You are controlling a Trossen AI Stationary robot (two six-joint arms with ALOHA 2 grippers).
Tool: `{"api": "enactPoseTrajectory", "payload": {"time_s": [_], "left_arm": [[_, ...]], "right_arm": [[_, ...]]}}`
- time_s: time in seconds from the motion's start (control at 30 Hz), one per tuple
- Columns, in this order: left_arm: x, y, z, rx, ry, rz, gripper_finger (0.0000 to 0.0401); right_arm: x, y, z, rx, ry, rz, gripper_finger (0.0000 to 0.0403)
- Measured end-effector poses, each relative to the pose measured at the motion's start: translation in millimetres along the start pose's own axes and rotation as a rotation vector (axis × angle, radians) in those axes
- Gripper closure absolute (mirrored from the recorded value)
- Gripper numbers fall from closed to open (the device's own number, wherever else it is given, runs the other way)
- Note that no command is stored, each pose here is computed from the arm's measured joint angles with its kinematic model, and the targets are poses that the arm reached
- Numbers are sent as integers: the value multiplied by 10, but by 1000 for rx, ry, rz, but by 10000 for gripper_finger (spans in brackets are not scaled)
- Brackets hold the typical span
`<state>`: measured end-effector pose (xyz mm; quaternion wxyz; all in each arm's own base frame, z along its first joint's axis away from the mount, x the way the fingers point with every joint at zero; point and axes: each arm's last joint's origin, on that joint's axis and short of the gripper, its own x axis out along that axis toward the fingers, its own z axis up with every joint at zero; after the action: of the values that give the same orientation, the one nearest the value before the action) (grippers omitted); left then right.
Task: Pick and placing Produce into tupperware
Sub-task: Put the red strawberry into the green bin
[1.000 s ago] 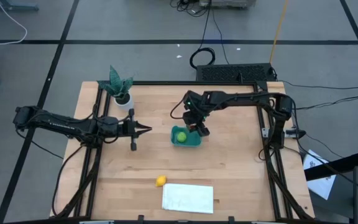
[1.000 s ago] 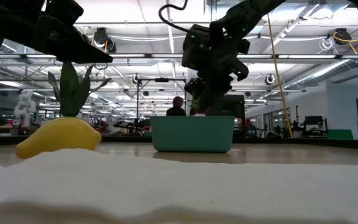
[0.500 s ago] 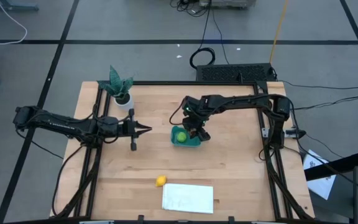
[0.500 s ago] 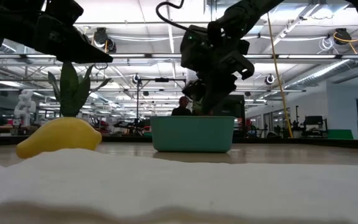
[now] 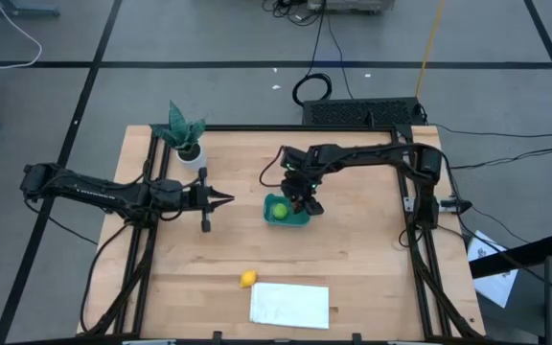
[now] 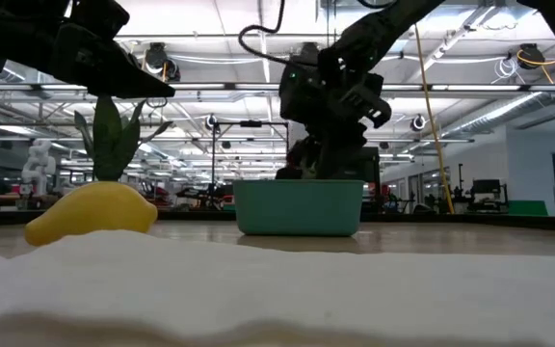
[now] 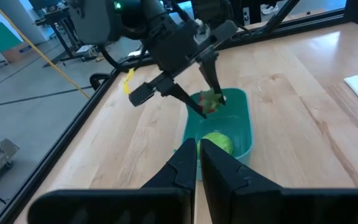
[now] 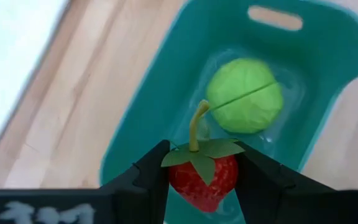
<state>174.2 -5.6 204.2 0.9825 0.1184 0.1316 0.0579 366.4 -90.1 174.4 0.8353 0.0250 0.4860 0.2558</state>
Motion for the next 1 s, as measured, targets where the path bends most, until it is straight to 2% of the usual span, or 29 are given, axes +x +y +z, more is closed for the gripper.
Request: {"api": "enactPoseTrajectory", "payload": {"time_s": [0.27,0.4,0.63,1.0], "left_arm": [[0,0,-2,8,2,0,375],[0,-1,-5,11,5,-1,375],[0,-4,-19,9,19,-4,375],[0,-4,-18,4,18,-4,375]], "right_arm": [[12,-6,-24,5,75,-61,268],[47,22,-10,-46,138,-145,267],[93,81,20,-76,145,-138,267],[335,6,-65,-107,198,-100,267]]}}
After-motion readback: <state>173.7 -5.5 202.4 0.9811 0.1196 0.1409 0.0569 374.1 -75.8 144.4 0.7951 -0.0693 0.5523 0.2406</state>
